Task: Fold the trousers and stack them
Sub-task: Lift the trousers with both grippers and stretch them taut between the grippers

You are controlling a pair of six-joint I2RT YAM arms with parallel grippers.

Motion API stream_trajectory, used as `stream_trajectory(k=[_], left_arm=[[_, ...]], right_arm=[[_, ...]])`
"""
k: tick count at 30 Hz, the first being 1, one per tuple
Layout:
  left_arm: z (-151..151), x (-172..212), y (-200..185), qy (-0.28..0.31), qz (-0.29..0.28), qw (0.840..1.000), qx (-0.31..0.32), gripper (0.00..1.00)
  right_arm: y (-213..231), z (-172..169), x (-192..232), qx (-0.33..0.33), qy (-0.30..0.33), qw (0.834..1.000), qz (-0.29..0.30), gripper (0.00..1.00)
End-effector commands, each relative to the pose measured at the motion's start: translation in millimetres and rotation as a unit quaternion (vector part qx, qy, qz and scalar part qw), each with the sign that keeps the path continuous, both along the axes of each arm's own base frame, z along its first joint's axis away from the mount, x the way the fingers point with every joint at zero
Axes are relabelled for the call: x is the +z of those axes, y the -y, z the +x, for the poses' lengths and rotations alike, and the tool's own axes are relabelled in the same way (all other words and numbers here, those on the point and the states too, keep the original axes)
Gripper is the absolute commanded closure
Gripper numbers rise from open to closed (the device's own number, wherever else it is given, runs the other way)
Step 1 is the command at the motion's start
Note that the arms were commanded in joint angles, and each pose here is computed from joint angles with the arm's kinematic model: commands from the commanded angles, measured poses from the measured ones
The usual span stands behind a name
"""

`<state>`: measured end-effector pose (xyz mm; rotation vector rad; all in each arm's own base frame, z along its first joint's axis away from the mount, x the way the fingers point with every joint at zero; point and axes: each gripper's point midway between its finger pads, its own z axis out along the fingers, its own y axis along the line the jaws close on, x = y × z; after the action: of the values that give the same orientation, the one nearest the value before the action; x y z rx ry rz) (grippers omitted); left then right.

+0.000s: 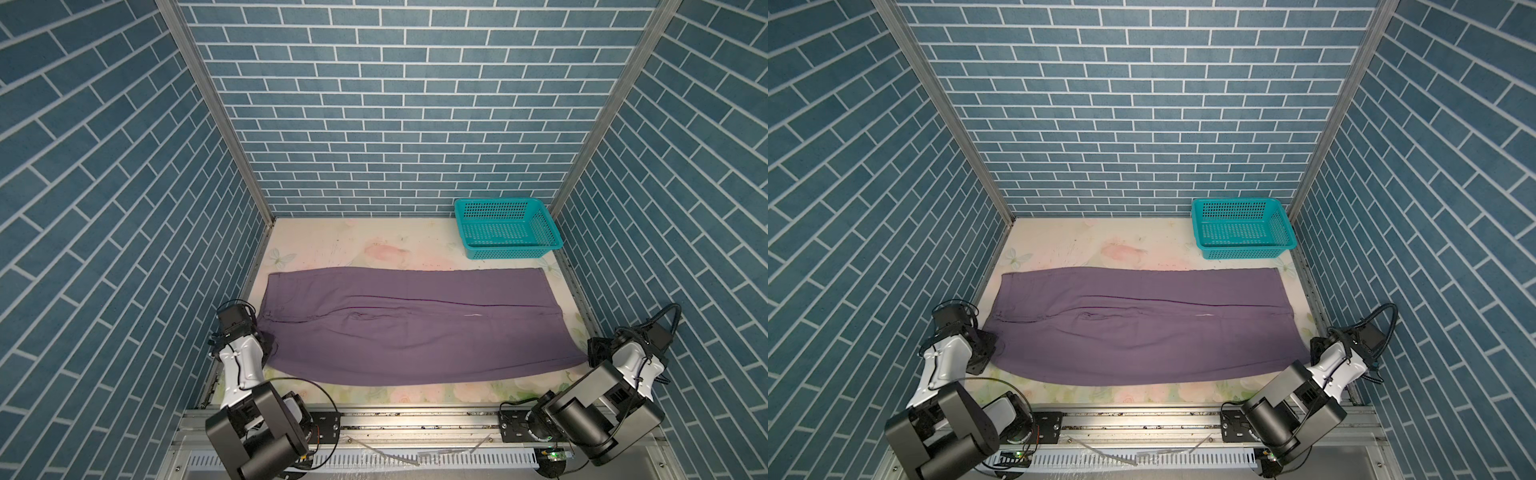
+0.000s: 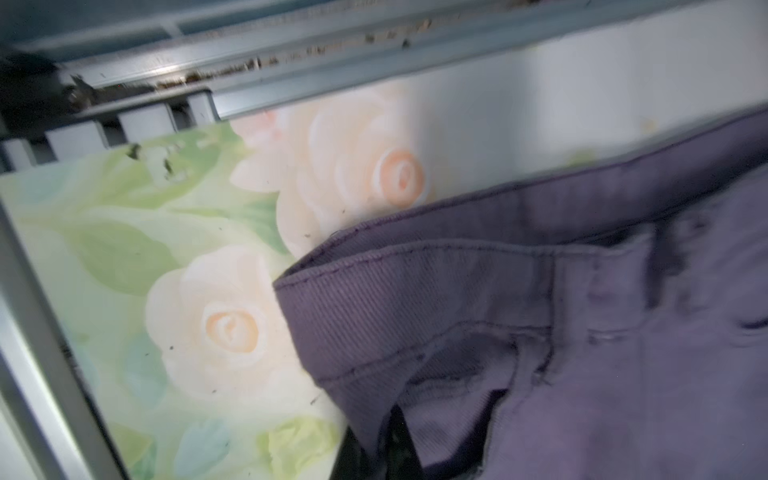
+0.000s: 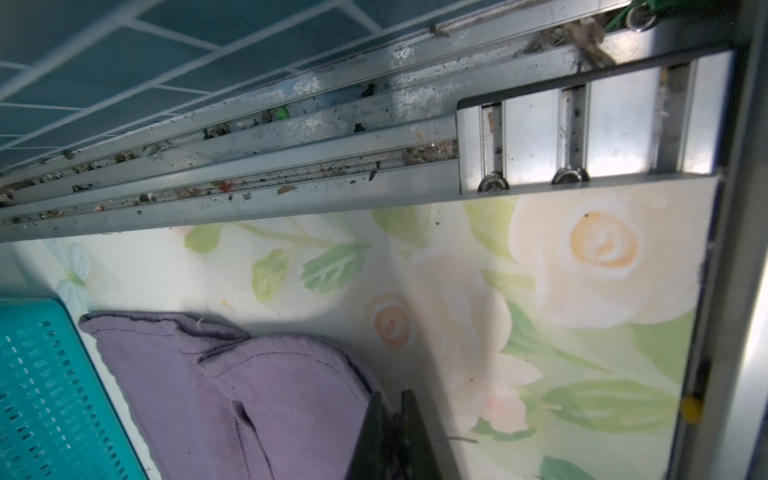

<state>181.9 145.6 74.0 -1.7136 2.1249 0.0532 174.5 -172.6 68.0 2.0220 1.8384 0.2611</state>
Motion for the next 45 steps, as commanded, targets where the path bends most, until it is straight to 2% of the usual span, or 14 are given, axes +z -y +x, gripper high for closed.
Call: stream_trajectory(k=[1,5,9,14,17,21,29,33,37,45], left_arm=[[5.6,65.5,-18.7,0.051,0.043,0.998,0.022,1.0],[15.9,118.2,-28.5,0.086,0.064,0.994,0.017,1.0],[14.9,153.2,-35.7,0.114,0.083,0.99,0.028,1.0],[10.2,177.8,-38.9,0.122,0.101,0.987,0.026,1.0],[6.6,186.7,-40.5,0.127,0.113,0.985,0.03,1.0],[17.7,199.8,-47.5,0.146,0.123,0.981,0.022,1.0],[66.5,196.6,-57.5,0.198,0.082,0.977,-0.018,1.0],[82.0,189.8,-60.6,0.204,0.062,0.977,-0.029,1.0],[85.0,182.7,-56.8,0.198,0.054,0.978,-0.035,1.0],[70.9,162.4,-48.7,0.162,0.048,0.985,-0.032,1.0]], right_arm=[[27.6,19.5,45.1,-0.038,0.058,0.997,-0.046,1.0],[37.1,27.5,73.9,-0.041,0.076,0.994,-0.065,1.0],[41.0,32.3,94.0,-0.041,0.092,0.991,-0.082,1.0],[43.3,39.6,121.4,-0.039,0.11,0.986,-0.12,1.0],[43.0,49.5,149.2,-0.034,0.137,0.977,-0.159,1.0],[42.5,65.9,189.2,0.001,0.131,0.966,-0.224,1.0],[34.0,110.0,211.3,0.057,0.149,0.949,-0.273,1.0],[33.2,129.4,212.3,0.075,0.144,0.943,-0.29,1.0],[34.5,134.8,210.3,0.081,0.132,0.944,-0.293,1.0],[38.7,119.0,210.4,0.066,0.102,0.943,-0.311,1.0]])
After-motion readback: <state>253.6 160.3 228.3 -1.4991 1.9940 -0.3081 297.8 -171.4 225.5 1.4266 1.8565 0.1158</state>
